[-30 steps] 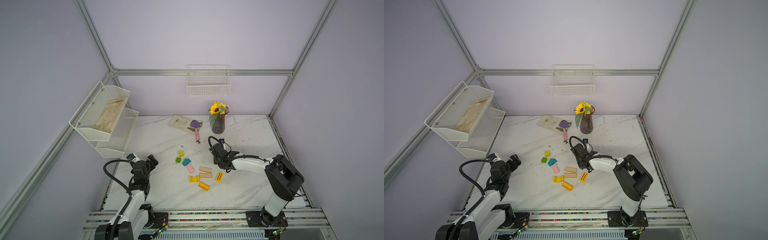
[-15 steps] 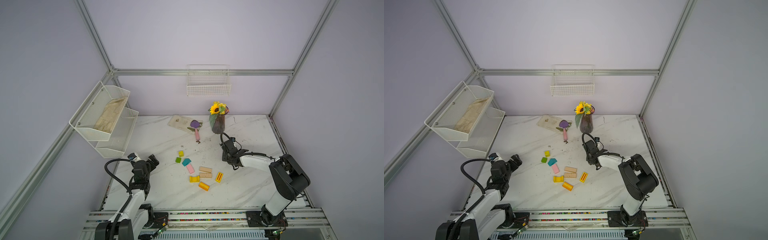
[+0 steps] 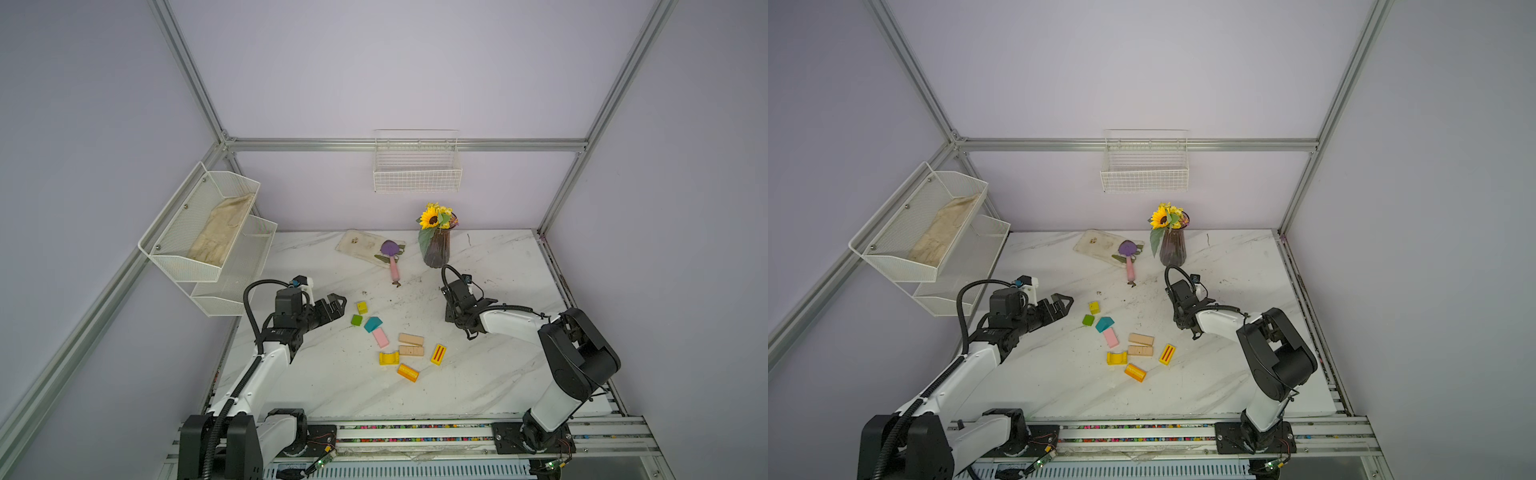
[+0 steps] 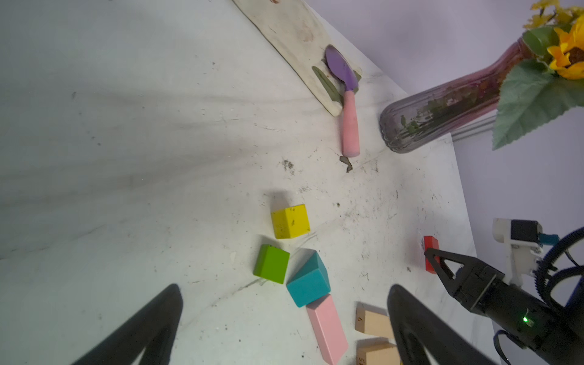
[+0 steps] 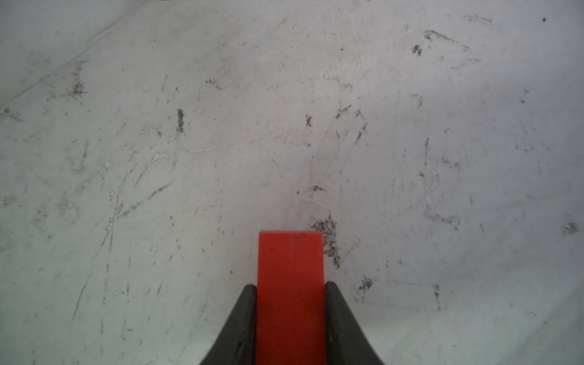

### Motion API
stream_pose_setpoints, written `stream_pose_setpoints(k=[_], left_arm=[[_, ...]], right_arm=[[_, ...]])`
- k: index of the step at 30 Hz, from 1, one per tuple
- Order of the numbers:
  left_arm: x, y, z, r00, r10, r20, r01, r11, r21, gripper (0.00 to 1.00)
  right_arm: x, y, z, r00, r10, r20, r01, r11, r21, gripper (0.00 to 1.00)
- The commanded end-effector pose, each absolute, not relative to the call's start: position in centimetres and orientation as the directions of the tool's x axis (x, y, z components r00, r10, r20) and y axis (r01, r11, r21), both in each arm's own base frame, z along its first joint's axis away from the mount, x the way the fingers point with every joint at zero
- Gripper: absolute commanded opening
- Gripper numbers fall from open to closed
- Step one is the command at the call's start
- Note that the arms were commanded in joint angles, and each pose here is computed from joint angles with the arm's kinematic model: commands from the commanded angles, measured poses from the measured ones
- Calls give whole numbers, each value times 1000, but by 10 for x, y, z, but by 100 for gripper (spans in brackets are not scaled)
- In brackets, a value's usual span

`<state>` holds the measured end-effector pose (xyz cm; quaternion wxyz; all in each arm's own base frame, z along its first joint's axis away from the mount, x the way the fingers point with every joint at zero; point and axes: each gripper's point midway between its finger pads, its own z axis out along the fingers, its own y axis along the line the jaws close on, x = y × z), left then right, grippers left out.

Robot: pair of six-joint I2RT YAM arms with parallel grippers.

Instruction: Build the wood block tower

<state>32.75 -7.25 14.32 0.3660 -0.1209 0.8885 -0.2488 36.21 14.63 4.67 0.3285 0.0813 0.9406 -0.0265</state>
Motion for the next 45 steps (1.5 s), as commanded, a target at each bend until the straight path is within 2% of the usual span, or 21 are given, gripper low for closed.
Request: stream_pose_setpoints(k=[1, 3, 5, 7, 10, 12, 16, 22, 27, 39, 45], left_arm=[[311, -81, 139, -792, -184, -582, 12, 949, -315, 100], [312, -88, 131, -786, -76, -614, 59, 979, -197, 100], [311, -99, 116, -802, -24, -597, 98, 980, -172, 100], [310, -123, 106, -815, 3, -580, 190, 946, -262, 100], [305, -168, 111, -782, 31, -622, 369, 827, -423, 100], [300, -166, 109, -786, 30, -617, 366, 828, -426, 100], [291, -167, 131, -720, 7, -694, 419, 801, -428, 100], [280, -162, 140, -679, -24, -734, 431, 796, -424, 100], [280, -159, 141, -676, -32, -736, 418, 806, -418, 100], [280, -161, 139, -690, -26, -724, 420, 799, -429, 100], [278, -161, 139, -691, -30, -722, 418, 798, -433, 100]], right_arm=[[359, 138, 45, -768, 149, -624, 200, 980, -13, 22], [359, 139, 43, -772, 147, -619, 195, 981, -11, 22], [360, 140, 41, -777, 138, -614, 185, 983, -13, 22], [360, 142, 39, -781, 129, -610, 174, 985, -15, 23], [361, 146, 38, -786, 120, -606, 156, 988, -7, 25], [361, 147, 37, -788, 117, -604, 150, 989, -4, 26], [363, 153, 31, -797, 118, -593, 139, 990, 9, 28], [366, 153, 24, -804, 107, -585, 139, 990, -11, 29], [366, 158, 28, -804, 101, -585, 120, 993, 7, 36], [367, 172, 23, -820, 43, -570, 56, 998, -5, 37], [368, 175, 20, -828, 14, -560, 48, 998, -47, 42]])
